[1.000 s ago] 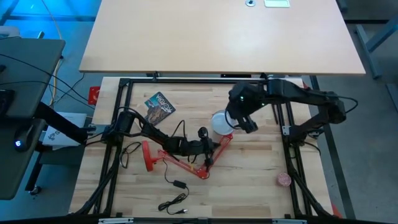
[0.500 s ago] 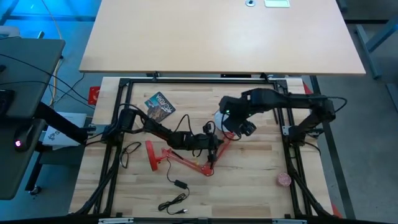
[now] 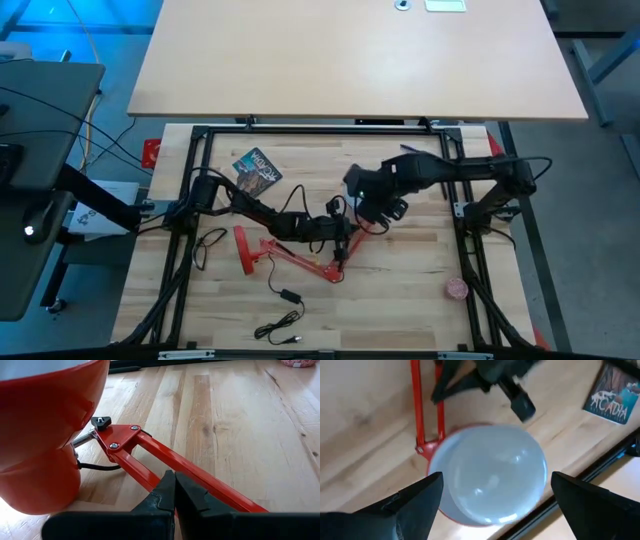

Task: Screw lightbulb
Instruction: Insert the lightbulb into the red lamp

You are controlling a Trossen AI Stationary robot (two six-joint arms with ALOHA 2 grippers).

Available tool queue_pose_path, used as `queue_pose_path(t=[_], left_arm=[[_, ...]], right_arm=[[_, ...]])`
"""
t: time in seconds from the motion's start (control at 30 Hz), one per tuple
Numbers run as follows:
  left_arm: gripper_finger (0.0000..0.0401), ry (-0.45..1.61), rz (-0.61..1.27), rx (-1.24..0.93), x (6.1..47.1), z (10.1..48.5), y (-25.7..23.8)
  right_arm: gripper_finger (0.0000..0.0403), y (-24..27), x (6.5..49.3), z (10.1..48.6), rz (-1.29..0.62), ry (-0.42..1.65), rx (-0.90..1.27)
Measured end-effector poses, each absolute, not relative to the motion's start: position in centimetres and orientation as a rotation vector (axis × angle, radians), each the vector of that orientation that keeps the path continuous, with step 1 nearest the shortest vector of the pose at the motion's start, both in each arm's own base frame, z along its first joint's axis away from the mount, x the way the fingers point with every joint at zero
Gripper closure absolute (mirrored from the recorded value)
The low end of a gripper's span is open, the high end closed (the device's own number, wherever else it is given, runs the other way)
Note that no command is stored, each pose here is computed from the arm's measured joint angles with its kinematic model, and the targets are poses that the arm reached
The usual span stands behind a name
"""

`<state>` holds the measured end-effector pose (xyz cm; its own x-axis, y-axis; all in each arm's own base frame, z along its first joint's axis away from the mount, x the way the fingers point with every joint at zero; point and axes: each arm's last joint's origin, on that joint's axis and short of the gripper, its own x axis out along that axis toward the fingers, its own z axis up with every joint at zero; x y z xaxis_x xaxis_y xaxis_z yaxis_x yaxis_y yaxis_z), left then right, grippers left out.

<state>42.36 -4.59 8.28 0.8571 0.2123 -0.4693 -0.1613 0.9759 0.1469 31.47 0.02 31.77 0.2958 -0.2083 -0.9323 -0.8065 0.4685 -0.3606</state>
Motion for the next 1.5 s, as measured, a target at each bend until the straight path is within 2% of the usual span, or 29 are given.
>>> queue_pose_path(t=[0.2, 0.33, 0.53, 0.83, 1.03, 1.5], left_arm=[[0.0401, 0.502, 0.203, 0.085, 42.4, 8.3, -4.6], [0.0401, 0.501, 0.205, 0.079, 42.4, 8.3, -4.6], [0.0401, 0.499, 0.205, 0.079, 42.4, 8.3, -4.6], [0.0401, 0.499, 0.205, 0.078, 42.4, 8.3, -4.6], [0.0401, 0.499, 0.205, 0.078, 42.4, 8.3, -4.6], [0.0401, 0.495, 0.219, 0.081, 42.4, 8.3, -4.6]], right_arm=[[0.0036, 0.8, 31.2, 32.0, 0.365, 1.269, -0.892], [0.0036, 0.1, 30.7, 31.9, 0.308, 1.343, -0.883], [0.0042, -0.5, 31.0, 32.4, 0.24, 1.313, -0.744], [0.0094, -1.5, 32.7, 33.2, 0.22, 1.305, -0.536], [0.0125, -1.6, 32.8, 32.9, 0.228, 1.334, -0.496], [0.0128, -1.5, 34.5, 30.3, 0.201, 1.437, -0.595]])
